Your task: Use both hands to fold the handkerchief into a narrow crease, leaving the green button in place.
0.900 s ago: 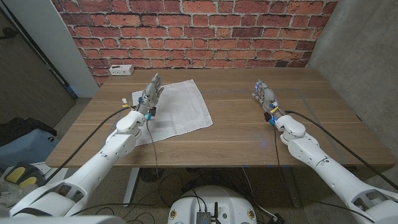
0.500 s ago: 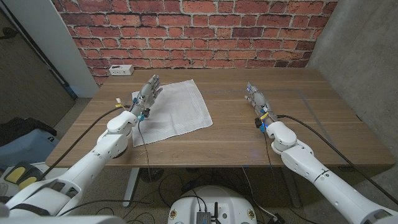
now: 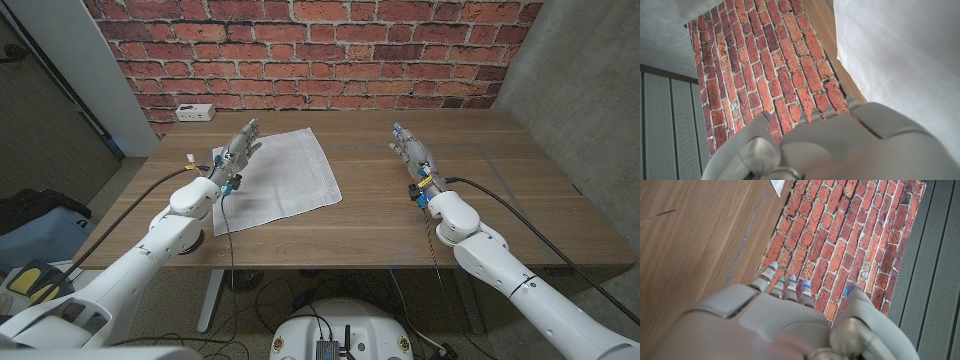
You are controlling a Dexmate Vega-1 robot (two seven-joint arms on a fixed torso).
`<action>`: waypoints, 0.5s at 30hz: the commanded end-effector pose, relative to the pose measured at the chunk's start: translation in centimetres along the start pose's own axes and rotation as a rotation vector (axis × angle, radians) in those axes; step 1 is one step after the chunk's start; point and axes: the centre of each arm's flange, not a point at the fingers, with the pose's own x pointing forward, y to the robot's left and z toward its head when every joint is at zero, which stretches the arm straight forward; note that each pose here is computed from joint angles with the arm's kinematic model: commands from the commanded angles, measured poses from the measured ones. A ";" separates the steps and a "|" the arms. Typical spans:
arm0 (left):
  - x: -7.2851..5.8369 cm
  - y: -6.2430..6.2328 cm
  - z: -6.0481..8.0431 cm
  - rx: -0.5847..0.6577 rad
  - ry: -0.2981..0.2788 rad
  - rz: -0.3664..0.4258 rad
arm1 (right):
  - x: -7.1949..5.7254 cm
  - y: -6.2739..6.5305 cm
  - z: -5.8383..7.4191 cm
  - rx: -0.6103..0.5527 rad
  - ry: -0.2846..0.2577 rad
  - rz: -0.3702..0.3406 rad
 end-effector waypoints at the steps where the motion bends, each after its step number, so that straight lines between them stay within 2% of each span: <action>1: -1.7 -1.0 1.7 0.136 0.029 0.033 | -0.8 0.1 1.3 -0.074 -0.005 0.006; 15: -3.9 -1.4 4.2 0.323 0.064 0.081 | -0.3 1.0 2.6 -0.190 -0.005 0.032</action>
